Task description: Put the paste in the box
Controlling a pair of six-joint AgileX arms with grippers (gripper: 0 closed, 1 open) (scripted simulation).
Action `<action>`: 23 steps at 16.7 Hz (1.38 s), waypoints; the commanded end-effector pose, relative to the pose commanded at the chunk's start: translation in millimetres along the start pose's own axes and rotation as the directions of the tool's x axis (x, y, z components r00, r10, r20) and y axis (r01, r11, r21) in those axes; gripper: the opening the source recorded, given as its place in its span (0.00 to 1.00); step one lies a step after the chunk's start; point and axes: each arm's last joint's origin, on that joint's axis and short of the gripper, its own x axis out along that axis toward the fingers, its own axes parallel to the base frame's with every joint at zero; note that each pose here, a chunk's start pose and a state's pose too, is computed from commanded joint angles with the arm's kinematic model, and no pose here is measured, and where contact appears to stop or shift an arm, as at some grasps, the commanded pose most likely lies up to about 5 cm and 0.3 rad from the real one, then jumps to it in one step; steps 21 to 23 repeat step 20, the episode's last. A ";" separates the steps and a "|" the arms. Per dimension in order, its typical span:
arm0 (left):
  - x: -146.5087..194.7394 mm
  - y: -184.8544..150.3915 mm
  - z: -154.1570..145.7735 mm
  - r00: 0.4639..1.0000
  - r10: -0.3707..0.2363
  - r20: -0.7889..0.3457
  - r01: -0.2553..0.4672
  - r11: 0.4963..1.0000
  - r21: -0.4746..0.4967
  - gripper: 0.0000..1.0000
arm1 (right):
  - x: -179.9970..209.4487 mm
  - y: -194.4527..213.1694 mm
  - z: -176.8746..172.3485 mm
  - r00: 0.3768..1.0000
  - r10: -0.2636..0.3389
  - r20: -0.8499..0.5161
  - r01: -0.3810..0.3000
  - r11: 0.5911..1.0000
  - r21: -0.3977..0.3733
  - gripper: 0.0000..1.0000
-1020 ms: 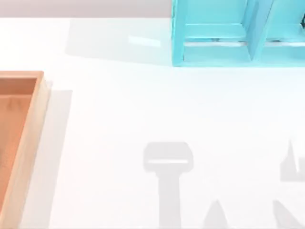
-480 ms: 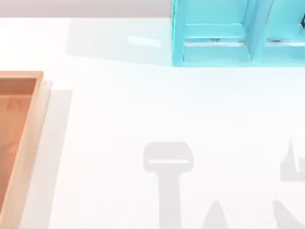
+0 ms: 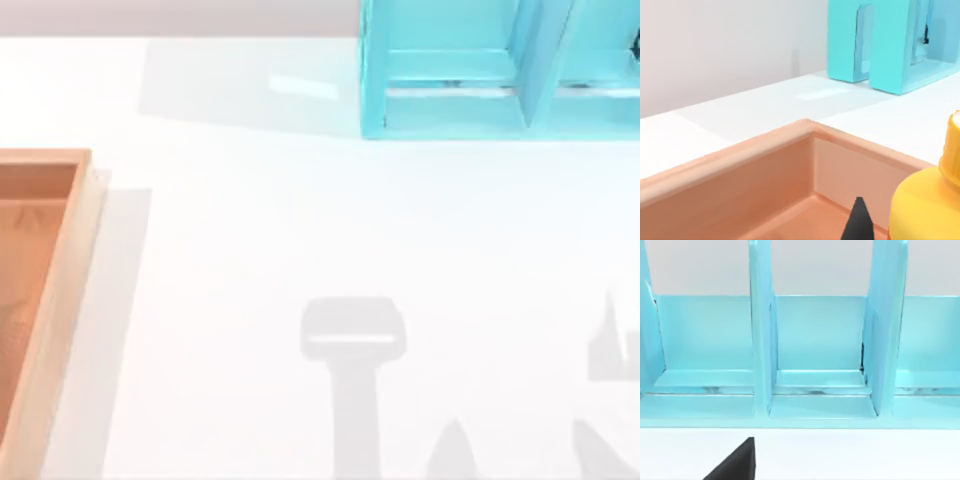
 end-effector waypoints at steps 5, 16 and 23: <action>0.0 0.0 0.0 1.000 0.000 0.000 0.000 1.000 0.000 0.30 | 0.0 0.0 0.0 1.000 0.000 0.000 0.000 1.000 0.000 1.00; 0.0 0.0 0.0 1.000 0.000 0.000 0.000 1.000 0.000 1.00 | 0.0 0.0 0.0 1.000 0.000 0.000 0.000 1.000 0.000 1.00; 0.0 0.0 0.0 1.000 0.000 0.000 0.000 1.000 0.000 1.00 | 0.0 0.0 0.0 1.000 0.000 0.000 0.000 1.000 0.000 1.00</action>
